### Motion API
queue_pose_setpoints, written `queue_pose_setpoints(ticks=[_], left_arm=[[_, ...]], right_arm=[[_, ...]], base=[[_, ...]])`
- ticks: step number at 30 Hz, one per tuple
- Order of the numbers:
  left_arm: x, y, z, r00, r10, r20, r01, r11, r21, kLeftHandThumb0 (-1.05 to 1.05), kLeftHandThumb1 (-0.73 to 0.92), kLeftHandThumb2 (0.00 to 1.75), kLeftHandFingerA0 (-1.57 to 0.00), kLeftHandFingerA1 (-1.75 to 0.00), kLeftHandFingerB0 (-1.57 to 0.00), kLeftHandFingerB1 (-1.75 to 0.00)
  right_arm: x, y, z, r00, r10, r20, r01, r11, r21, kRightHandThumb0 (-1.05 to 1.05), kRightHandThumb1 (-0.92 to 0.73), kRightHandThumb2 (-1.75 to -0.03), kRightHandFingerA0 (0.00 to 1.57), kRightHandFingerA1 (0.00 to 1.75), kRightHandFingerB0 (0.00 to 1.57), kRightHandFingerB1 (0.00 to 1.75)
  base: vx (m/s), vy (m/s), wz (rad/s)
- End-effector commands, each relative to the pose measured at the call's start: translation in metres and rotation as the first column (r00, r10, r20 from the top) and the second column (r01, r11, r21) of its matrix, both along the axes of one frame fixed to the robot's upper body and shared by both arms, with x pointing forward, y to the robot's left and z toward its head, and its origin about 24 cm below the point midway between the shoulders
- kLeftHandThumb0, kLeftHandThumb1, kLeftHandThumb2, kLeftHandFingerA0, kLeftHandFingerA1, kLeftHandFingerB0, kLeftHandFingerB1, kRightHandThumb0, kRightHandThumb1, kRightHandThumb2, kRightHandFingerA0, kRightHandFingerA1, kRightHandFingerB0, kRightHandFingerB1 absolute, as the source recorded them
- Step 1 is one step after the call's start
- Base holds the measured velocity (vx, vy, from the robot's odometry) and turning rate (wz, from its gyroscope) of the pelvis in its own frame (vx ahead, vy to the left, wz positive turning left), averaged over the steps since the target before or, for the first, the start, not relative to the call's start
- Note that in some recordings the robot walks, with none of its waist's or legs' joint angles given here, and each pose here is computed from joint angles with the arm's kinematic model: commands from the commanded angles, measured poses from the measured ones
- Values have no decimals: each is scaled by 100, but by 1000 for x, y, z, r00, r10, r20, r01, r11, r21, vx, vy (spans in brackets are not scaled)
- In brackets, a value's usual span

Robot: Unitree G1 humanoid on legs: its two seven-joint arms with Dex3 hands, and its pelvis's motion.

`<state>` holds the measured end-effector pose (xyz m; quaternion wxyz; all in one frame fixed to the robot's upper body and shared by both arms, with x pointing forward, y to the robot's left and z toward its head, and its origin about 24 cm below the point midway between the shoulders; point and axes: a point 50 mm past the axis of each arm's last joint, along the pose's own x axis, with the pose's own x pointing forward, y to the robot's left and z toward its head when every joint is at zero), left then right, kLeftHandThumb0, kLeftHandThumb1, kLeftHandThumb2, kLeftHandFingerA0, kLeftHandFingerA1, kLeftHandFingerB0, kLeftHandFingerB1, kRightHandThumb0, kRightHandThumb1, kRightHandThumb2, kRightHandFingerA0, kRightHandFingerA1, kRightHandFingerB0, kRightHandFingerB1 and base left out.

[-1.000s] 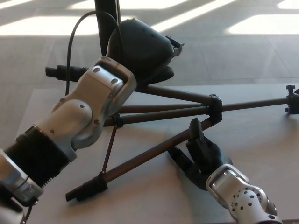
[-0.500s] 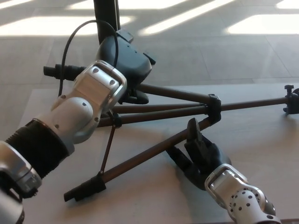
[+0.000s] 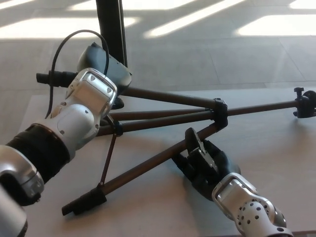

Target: Use both hands of the robot to pick up the tripod lying in the middle of the desk and make it stand upright on the desk

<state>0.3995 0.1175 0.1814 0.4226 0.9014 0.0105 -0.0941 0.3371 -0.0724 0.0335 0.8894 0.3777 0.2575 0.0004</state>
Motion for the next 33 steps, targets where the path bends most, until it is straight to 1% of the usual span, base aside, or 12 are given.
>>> queue_pose_setpoints(ticks=[1, 4, 5, 6, 14, 17, 18, 27, 29, 30, 31, 33], left_arm=[[0, 18, -26, 994, -58, 88, 55, 998, 35, -76, 47, 60, -75, -155, -67, -57], [-4, 13, -32, 962, -173, 212, 209, 965, -160, -35, 50, 59, -92, -158, -80, -59], [-5, 11, -34, 958, -186, 219, 224, 960, -166, -32, 50, 58, -92, -164, -79, -63], [-5, 10, -34, 958, -188, 215, 227, 959, -172, -28, 51, 57, -89, -166, -79, -69], [-6, -3, -21, 948, -217, 231, 289, 892, -348, -24, 51, 57, -83, -158, -71, -60], [-4, -9, -17, 940, -232, 251, 311, 884, -348, -24, 51, 57, -83, -158, -71, -60], [-5, -13, -7, 917, -257, 306, 353, 878, -324, -25, 52, 54, -84, -172, -77, -74], [-6, -40, 33, 898, -229, 377, 395, 799, -454, -25, 54, 56, -84, -169, -77, -81], [-7, -48, 38, 903, -228, 364, 387, 798, -462, -23, 53, 57, -84, -165, -80, -80], [-8, -55, 40, 898, -236, 372, 402, 784, -474, -19, 49, 58, -85, -159, -81, -79], [-11, -58, 43, 894, -224, 387, 407, 765, -499, -18, 47, 57, -84, -156, -82, -78], [-14, -59, 48, 898, -201, 392, 402, 741, -538, -18, 46, 56, -85, -155, -83, -79]], right_arm=[[-28, 57, -22, 977, 21, -213, -23, 1000, -8, -40, -20, -87, 3, 56, 0, 52], [-24, 53, -23, 976, 41, -213, -53, 998, -46, -81, -56, -57, 7, 79, 7, 39], [-24, 52, -23, 977, 47, -208, -56, 998, -41, -40, -20, -87, 3, 56, 0, 53], [-24, 51, -24, 977, 45, -209, -52, 998, -28, -79, -54, -58, 6, 70, 3, 36], [-32, 54, -25, 978, 37, -205, -30, 999, 36, -78, -44, -82, 11, 65, 3, 42], [-30, 50, -23, 980, 41, -193, -35, 999, 33, -78, -44, -82, 11, 65, 3, 42], [-31, 53, -24, 970, -20, -242, 48, 993, 111, -67, -43, -54, 8, 62, 6, 42], [-33, 55, -32, 955, 30, -296, 15, 989, 148, -76, -46, -63, 0, 57, 0, 32], [-30, 52, -34, 942, 58, -329, 13, 978, 210, -80, -47, -88, 1, 51, 7, 24], [-27, 48, -33, 941, 44, -336, 18, 984, 178, -83, -58, -57, 1, 73, 2, 46], [-23, 48, -30, 947, 54, -317, -7, 989, 147, -81, -50, -91, 0, 49, 4, 22], [-21, 50, -25, 963, 42, -265, 10, 981, 193, -76, -44, -88, 0, 48, 2, 25]], base=[[0, 0, 0], [0, 0, 0], [0, 0, 0], [0, 0, 0], [0, 0, 0], [0, 0, 0], [0, 0, 0], [0, 0, 0], [0, 0, 0], [0, 0, 0], [0, 0, 0], [0, 0, 0]])
